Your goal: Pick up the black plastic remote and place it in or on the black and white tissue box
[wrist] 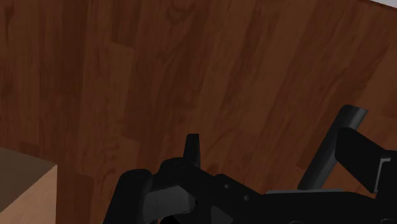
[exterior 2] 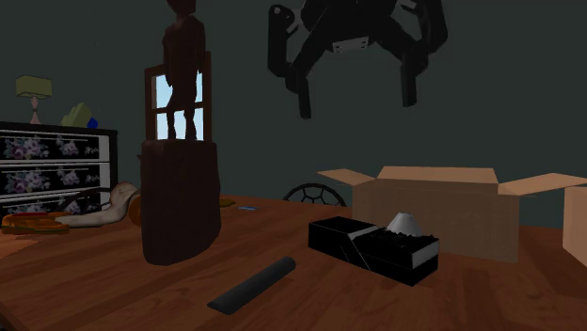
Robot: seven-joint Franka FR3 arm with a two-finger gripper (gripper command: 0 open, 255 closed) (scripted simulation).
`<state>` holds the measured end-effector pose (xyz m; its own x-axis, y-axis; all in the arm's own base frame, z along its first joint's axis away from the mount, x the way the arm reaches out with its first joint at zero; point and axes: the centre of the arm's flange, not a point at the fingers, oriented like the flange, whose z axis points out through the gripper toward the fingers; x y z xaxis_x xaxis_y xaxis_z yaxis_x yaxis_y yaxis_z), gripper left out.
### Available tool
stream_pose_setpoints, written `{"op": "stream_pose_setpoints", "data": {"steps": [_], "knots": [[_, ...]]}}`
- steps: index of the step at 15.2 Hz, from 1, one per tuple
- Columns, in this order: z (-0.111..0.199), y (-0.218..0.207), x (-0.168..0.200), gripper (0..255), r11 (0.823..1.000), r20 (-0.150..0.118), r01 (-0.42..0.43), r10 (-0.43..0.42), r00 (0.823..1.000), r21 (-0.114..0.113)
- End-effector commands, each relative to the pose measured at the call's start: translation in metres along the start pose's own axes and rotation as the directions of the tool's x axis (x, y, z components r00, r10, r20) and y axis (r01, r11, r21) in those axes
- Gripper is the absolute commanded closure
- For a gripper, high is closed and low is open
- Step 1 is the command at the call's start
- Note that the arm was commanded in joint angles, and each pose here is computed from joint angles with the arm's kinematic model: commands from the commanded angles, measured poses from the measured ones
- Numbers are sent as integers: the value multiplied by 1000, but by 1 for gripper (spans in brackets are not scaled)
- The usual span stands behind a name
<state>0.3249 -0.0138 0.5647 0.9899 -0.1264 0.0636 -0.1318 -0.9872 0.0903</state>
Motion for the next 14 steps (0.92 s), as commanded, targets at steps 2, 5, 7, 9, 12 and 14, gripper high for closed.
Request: {"op": "stream_pose_setpoints", "data": {"steps": [2,5,7,9,12,14], "knots": [[9,-7,5,0,1000,3,-18,18,1000,7],[37,-28,21,0,997,14,-71,70,997,27],[56,-42,32,0,994,22,-106,105,994,41],[74,-55,43,0,988,30,-142,140,990,53],[101,-75,61,0,978,43,-194,192,981,72],[119,-89,73,0,970,52,-229,226,973,85]]}}
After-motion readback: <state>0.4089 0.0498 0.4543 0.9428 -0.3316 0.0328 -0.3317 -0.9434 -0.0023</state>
